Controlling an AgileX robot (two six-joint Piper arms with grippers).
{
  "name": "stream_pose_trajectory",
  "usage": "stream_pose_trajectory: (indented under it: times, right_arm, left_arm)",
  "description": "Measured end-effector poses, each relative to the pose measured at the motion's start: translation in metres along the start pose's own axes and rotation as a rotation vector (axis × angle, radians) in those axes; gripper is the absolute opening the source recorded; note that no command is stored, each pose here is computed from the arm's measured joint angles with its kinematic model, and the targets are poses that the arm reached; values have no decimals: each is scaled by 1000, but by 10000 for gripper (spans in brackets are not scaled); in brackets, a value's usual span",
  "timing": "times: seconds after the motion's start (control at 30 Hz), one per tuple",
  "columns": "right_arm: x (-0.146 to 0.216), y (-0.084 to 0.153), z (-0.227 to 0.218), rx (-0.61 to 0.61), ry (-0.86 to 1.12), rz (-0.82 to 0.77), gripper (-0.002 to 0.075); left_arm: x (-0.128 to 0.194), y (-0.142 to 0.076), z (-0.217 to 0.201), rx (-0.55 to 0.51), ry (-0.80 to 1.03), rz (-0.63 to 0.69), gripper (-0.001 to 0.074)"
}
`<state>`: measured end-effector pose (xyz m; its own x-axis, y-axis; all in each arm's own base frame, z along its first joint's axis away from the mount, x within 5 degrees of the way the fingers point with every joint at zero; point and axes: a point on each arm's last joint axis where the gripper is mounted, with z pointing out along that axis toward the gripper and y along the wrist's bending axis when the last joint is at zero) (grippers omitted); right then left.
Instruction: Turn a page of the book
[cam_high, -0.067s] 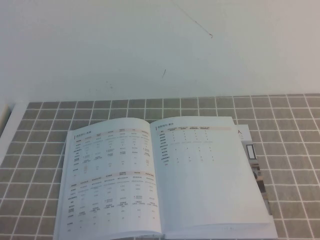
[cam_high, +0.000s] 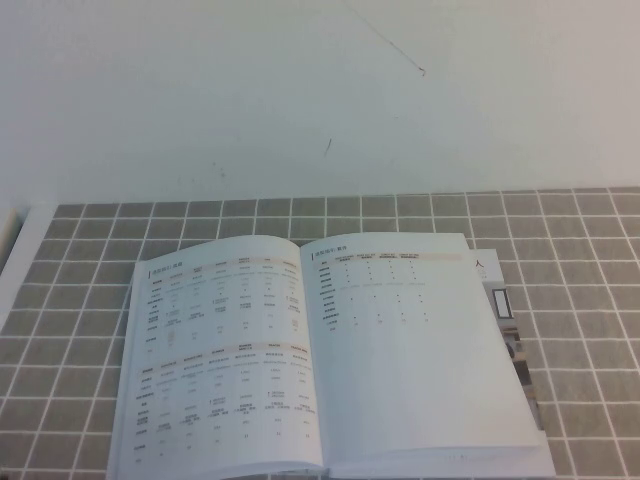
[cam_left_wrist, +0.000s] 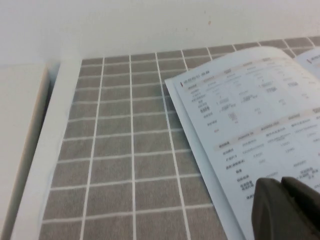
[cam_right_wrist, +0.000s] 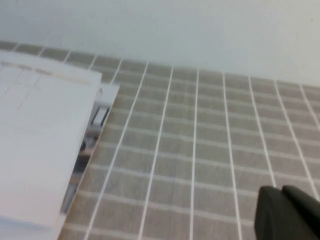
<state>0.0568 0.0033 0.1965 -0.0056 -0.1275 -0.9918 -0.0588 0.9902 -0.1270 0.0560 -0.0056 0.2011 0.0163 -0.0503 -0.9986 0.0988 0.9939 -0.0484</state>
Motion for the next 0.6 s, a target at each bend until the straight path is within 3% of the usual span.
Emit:
stream_pose_trajectory:
  times: [0.2,0.4,0.6]
  right_arm:
    - [-4,-1,0,7,-46,0,-3]
    - [-46,-6,-12,75,-526,0,-3]
    - [-63,-12,-26,125,-768,65,-3]
  left_arm:
    - [-1,0,0,0,-14,0,-4]
    - [-39,0,-9,-5,-437,0,-4]
    - [-58,1,-21,-6,-696,-4,-4]
